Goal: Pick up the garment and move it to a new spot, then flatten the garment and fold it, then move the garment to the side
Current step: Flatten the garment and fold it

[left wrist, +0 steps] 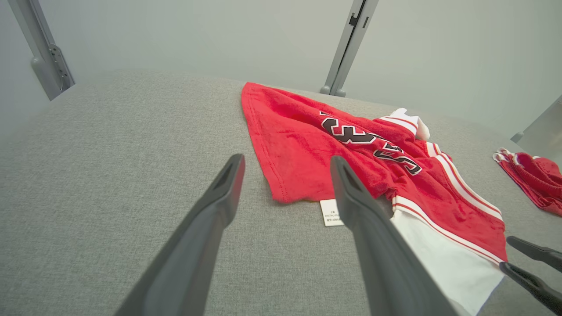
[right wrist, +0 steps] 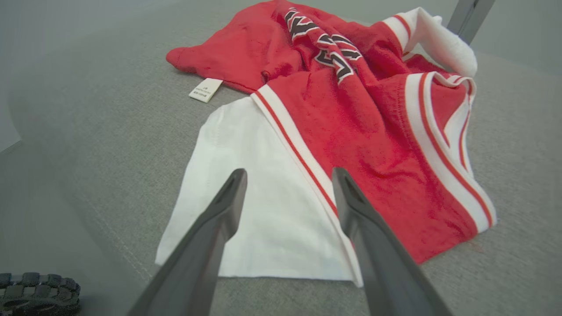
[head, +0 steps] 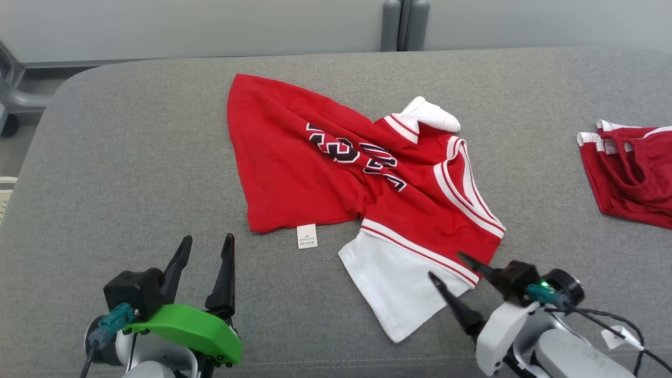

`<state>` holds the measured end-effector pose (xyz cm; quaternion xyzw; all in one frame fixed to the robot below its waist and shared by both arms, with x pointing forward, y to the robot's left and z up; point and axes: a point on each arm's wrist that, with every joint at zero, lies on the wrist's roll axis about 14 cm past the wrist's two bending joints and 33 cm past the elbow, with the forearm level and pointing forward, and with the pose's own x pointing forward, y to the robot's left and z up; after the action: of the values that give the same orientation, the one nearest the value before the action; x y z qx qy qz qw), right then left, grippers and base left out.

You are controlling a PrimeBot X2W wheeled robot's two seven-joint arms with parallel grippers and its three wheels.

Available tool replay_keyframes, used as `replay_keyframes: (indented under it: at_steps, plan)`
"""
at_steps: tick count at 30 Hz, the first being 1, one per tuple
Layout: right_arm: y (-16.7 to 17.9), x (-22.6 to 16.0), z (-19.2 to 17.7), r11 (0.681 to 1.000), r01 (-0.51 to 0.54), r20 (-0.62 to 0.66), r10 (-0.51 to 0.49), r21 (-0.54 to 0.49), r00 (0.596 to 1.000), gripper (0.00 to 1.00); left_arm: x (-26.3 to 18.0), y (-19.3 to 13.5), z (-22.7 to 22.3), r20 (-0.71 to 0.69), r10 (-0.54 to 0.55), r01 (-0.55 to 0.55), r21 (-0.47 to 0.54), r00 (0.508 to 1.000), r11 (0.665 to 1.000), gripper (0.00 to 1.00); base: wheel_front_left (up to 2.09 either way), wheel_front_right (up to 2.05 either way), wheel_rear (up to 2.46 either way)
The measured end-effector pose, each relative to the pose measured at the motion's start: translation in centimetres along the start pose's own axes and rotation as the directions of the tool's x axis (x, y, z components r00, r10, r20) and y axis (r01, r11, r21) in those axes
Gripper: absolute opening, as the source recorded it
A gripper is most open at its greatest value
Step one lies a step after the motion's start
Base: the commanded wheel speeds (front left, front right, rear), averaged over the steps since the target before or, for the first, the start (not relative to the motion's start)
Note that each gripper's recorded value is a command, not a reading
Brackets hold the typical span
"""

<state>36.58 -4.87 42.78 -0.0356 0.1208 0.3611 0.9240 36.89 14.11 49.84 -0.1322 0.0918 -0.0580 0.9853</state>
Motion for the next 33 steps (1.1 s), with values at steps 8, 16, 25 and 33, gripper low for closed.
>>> replay_keyframes:
  at_steps: [8, 16, 25, 33]
  plan:
    - [-7.1, -2.4, -0.3, 0.951, 0.266, -0.001, -0.269, 0.157, 0.963, 1.00, -0.1, -0.1, -0.1, -0.002, -0.001, 0.001, -0.007, 1.000, 1.000, 1.00, 0.00, 0.00, 0.00]
    - [-9.3, -1.9, -3.2, 0.874, 0.378, -0.106, -0.363, 0.305, 0.926, 1.00, -0.6, 1.1, 0.2, 0.008, 0.035, -0.035, -0.003, 0.999, 0.999, 1.00, 0.00, 0.00, 0.00]
    - [-9.2, 0.9, -4.0, 0.825, 0.387, -0.169, -0.348, 0.412, 0.922, 1.00, -1.4, 2.5, 0.4, 0.016, 0.085, -0.085, -0.006, 0.996, 0.996, 1.00, 0.00, 0.00, 0.00]
    - [-9.9, 2.5, -3.5, 0.854, 0.374, -0.173, -0.332, 0.361, 0.927, 0.00, -1.5, 3.0, 0.4, 0.017, 0.100, -0.100, -0.010, 0.995, 0.995, 1.00, 0.00, 0.00, 0.00]
